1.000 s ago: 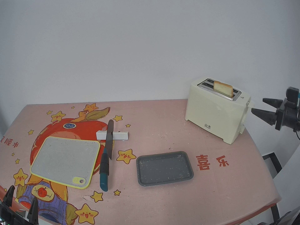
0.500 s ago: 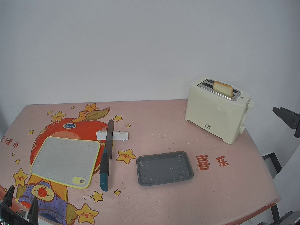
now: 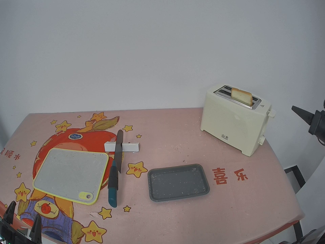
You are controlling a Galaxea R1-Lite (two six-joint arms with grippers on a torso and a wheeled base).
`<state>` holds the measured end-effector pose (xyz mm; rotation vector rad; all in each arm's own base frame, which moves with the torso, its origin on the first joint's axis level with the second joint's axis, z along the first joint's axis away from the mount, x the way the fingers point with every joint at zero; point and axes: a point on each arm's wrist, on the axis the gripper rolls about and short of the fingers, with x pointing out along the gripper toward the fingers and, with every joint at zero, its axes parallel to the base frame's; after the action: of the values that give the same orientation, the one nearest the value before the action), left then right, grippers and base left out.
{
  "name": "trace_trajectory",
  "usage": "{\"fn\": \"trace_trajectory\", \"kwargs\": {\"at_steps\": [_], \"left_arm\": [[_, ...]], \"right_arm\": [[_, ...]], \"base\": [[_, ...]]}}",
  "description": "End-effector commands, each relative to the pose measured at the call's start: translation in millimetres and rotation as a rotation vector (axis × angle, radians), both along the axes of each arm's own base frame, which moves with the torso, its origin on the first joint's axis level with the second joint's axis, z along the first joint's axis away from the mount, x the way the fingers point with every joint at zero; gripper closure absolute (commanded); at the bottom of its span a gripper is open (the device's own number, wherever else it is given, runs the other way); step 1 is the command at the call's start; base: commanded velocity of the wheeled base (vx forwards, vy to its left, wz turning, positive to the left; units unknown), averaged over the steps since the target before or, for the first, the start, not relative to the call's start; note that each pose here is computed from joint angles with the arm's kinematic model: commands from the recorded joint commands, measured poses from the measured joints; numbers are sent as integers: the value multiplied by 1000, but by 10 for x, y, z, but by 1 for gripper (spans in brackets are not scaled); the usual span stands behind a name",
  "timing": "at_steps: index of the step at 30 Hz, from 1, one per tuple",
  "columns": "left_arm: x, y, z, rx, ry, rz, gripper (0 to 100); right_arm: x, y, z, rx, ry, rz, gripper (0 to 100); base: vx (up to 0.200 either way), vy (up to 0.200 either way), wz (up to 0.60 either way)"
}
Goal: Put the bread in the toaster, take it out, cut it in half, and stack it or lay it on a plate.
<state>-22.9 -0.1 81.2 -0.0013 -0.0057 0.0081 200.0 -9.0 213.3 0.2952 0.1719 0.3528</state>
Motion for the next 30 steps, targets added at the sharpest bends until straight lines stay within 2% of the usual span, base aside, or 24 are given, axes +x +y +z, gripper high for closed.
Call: {"fn": "trace_trajectory", "kwargs": {"at_steps": [1,5,14,19,24,27,30], "left_arm": [[3,0,-52,0,4,1,0],[3,0,-52,0,4,1,0],[3,0,-52,0,4,1,0],[3,0,-52,0,4,1,0],[3,0,-52,-2,4,1,0],[3,0,-52,-2,4,1,0],[3,0,-52,-2,4,1,0]], "right_arm": [[449,-51,-685,5,176,-78,100],[502,-56,-816,4,164,-81,100],[598,-66,-1188,-13,288,-75,100],[636,-66,-1279,-16,320,-78,100],[700,-30,-1366,-25,313,-76,100],[749,-23,-1482,-42,320,-115,100],[766,-22,-1568,-62,308,-123,100]], "base": [[0,0,0],[0,0,0],[0,0,0],[0,0,0],[0,0,0],[0,0,0],[0,0,0]]}}
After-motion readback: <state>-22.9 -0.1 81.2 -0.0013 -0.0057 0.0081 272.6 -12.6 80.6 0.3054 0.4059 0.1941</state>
